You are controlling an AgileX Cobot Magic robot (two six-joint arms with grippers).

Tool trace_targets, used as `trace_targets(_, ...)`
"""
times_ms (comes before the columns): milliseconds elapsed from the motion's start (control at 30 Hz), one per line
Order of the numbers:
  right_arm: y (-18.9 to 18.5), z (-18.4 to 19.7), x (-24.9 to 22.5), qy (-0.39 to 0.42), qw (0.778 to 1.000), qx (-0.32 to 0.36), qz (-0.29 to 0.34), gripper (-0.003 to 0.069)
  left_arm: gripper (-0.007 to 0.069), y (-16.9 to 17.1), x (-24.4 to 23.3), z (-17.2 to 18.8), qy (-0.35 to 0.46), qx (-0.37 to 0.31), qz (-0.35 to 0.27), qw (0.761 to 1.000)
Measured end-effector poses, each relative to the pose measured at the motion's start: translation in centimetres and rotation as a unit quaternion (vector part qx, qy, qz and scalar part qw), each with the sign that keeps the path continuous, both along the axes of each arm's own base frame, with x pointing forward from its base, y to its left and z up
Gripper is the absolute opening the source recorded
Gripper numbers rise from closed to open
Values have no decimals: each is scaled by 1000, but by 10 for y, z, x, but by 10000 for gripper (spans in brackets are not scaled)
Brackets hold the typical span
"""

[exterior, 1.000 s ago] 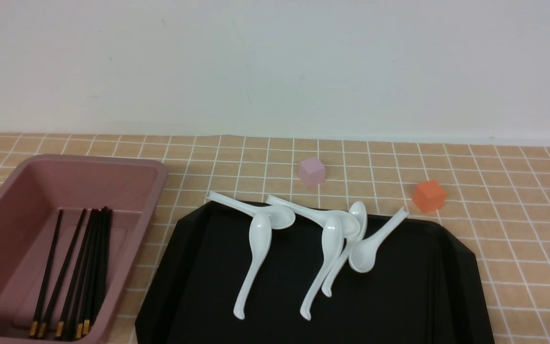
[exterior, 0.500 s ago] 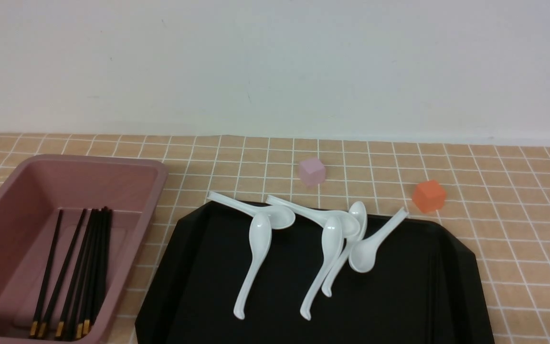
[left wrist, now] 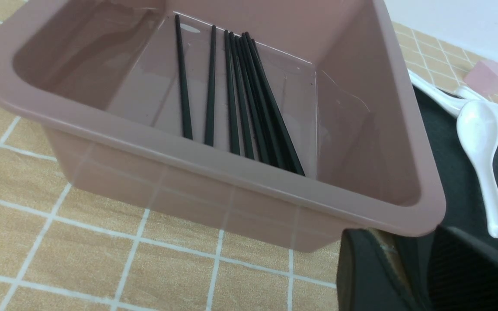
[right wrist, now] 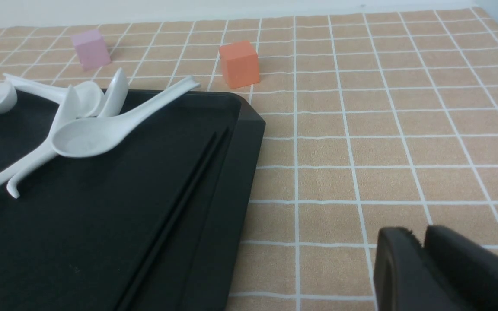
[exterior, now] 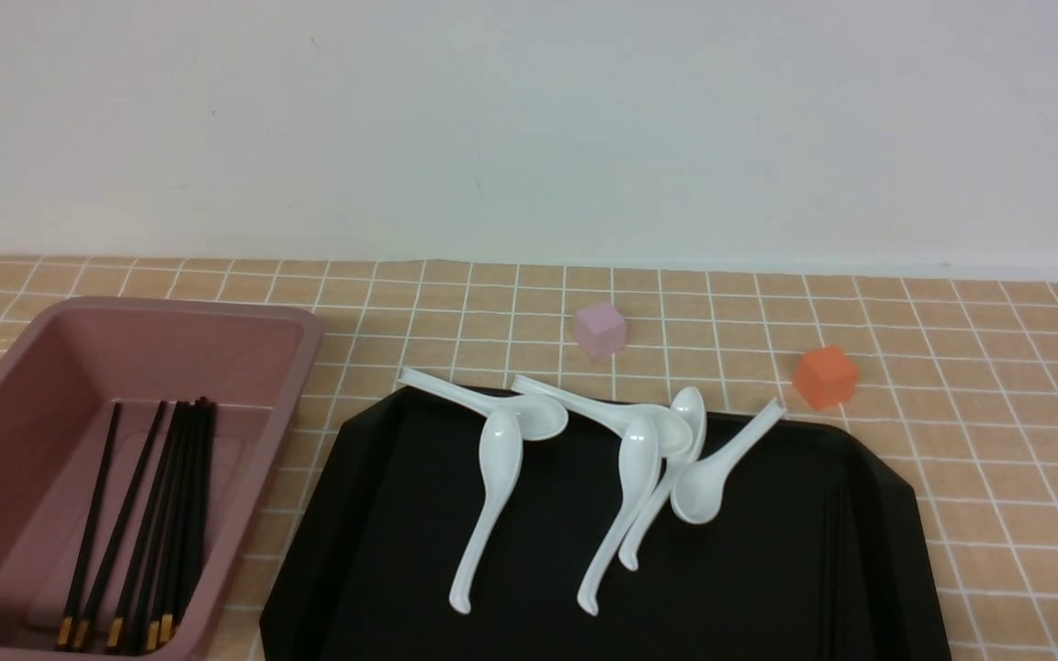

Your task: On brown tablecloth take chopsticks from black tray and put them in box.

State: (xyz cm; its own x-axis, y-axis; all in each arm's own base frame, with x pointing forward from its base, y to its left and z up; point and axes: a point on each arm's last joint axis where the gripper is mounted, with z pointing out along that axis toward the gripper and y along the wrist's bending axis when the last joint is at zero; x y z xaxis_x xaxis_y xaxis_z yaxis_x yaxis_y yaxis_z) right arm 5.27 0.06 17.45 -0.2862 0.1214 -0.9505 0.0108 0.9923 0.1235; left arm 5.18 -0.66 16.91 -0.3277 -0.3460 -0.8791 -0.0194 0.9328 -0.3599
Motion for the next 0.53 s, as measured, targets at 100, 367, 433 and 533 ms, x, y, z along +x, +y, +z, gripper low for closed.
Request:
trace_targets(100, 0, 0, 0, 0, 1000, 0, 0, 110, 238, 0, 0, 0, 0, 0, 0, 1000)
trace_targets(367, 0, 0, 0, 0, 1000, -1, 0, 119, 238, 0, 0, 0, 0, 0, 0, 1000)
trace_targets(433, 0, 0, 0, 0, 1000, -1, 0, 122, 238, 0, 0, 0, 0, 0, 0, 1000)
trace_targets(533, 0, 0, 0, 0, 1000, 0, 0, 125, 238, 0, 0, 0, 0, 0, 0, 1000)
